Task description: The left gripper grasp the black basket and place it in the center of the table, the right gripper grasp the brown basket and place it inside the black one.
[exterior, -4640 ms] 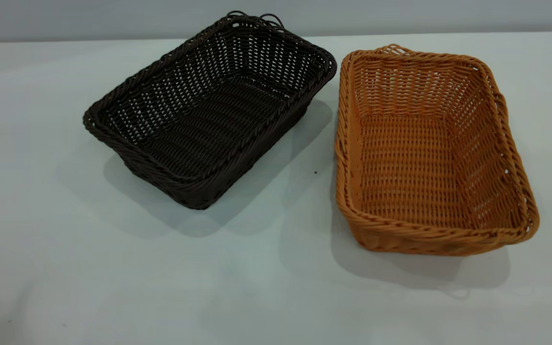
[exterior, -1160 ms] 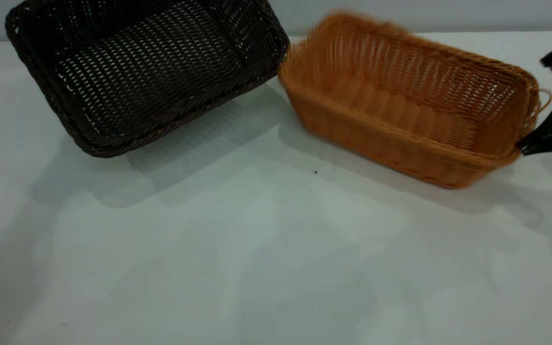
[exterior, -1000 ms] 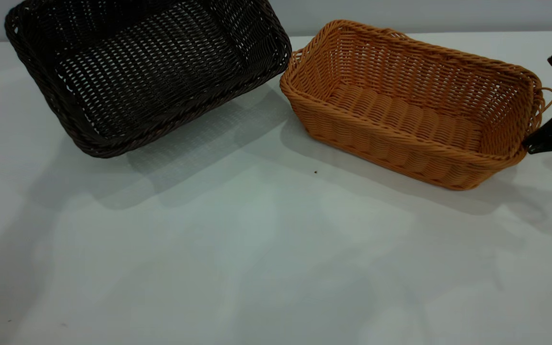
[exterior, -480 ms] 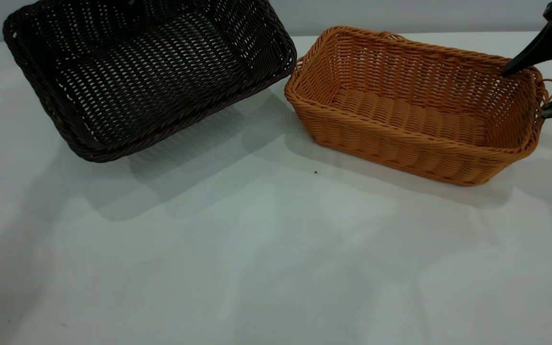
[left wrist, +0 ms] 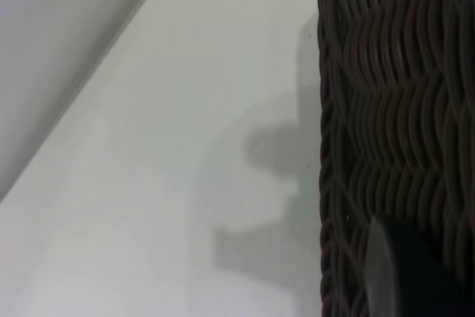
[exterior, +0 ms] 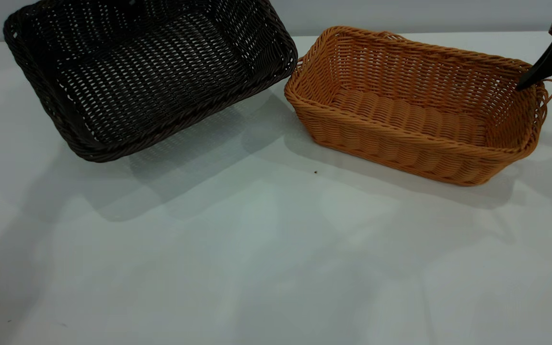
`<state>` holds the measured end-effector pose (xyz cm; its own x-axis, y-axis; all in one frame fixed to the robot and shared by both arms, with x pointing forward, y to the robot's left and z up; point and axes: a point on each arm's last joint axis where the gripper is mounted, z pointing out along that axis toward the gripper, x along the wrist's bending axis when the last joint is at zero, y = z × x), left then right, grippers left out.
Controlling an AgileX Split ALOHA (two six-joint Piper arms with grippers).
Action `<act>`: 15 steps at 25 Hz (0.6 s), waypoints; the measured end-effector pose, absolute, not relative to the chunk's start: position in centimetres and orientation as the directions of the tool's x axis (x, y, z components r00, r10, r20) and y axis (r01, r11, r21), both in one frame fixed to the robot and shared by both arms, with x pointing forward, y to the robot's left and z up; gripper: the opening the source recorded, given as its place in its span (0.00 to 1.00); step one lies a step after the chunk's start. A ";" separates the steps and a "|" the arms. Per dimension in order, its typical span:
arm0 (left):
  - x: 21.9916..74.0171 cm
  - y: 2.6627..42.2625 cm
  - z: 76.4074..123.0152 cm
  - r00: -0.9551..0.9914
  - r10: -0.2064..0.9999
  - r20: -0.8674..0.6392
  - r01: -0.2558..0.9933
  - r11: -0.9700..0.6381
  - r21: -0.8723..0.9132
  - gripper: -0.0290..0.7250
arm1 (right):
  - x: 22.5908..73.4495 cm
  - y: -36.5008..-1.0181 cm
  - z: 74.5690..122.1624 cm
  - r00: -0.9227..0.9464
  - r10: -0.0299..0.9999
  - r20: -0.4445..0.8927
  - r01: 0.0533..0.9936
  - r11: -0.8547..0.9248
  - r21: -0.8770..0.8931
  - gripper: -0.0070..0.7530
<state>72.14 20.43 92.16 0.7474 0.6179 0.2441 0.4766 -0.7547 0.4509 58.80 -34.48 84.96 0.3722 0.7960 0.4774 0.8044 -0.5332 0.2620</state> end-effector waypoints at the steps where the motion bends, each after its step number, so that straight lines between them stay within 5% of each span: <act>1: 72.1 20.4 92.2 0.747 0.618 0.244 0.477 -0.755 0.451 0.14 | 58.8 -34.5 84.7 0.376 0.797 0.473 0.806 -0.533 0.257 0.78; 10: 72.1 20.4 92.2 0.748 0.618 0.243 0.477 -0.755 0.450 0.14 | 59.3 -34.6 80.7 0.420 0.782 0.460 0.820 -0.544 0.176 0.74; 13: 72.1 20.4 92.1 0.749 0.617 0.241 0.478 -0.755 0.449 0.14 | 60.3 -34.9 80.9 0.424 0.774 0.470 0.805 -0.560 0.196 0.56; 15: 72.1 20.4 92.1 0.749 0.616 0.242 0.477 -0.756 0.449 0.14 | 60.9 -35.0 81.2 0.418 0.773 0.478 0.797 -0.565 0.215 0.32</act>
